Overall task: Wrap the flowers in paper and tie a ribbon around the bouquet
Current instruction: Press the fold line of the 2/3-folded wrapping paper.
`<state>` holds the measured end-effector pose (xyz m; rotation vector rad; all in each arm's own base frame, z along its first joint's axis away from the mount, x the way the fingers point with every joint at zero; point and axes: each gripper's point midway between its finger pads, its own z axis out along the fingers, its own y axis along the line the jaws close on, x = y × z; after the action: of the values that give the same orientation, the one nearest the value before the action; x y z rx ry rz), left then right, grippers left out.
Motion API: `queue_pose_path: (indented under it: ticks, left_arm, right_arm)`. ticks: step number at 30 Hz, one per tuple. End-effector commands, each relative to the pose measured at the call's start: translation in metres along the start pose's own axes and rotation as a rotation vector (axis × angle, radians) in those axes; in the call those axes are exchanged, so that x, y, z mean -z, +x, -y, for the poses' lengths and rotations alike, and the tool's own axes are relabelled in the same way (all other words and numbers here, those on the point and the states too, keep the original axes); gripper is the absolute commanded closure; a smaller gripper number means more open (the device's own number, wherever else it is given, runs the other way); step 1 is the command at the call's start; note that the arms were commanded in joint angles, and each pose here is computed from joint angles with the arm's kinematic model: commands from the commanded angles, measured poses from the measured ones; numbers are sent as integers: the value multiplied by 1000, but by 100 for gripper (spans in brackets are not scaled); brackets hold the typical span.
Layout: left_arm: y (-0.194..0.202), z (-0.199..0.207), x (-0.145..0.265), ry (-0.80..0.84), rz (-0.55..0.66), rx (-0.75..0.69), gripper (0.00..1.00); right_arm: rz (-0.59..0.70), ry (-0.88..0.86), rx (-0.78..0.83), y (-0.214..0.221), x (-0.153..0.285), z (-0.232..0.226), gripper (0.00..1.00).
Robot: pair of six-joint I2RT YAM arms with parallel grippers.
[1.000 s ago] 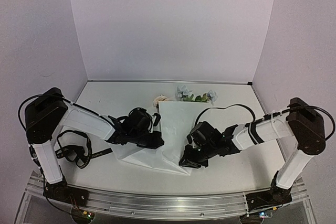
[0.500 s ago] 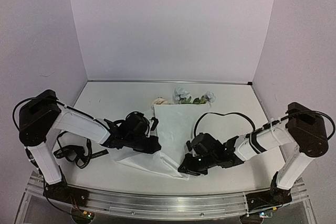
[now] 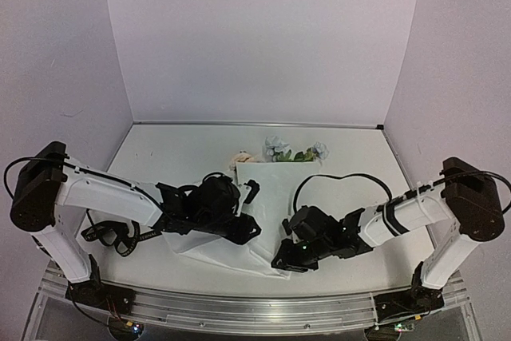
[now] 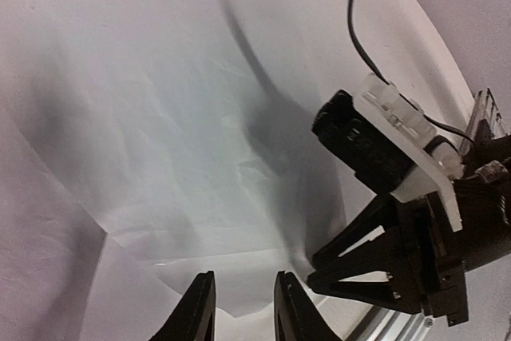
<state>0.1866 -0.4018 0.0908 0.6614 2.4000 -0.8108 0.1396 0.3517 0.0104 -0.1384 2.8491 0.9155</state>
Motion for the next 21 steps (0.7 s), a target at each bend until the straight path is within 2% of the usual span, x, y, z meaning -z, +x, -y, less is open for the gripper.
queue_pose_path:
  ticks: [1, 7, 21]
  left_arm:
    - [3, 27, -7, 109, -25, -81, 78]
    - [27, 38, -27, 216, -95, -90, 85]
    - [67, 18, -45, 188, -175, -13, 99]
  right_arm:
    - [11, 16, 18, 0, 15, 0, 80]
    - [6, -27, 16, -2, 25, -7, 78]
    - [-8, -13, -98, -15, 19, 15, 77]
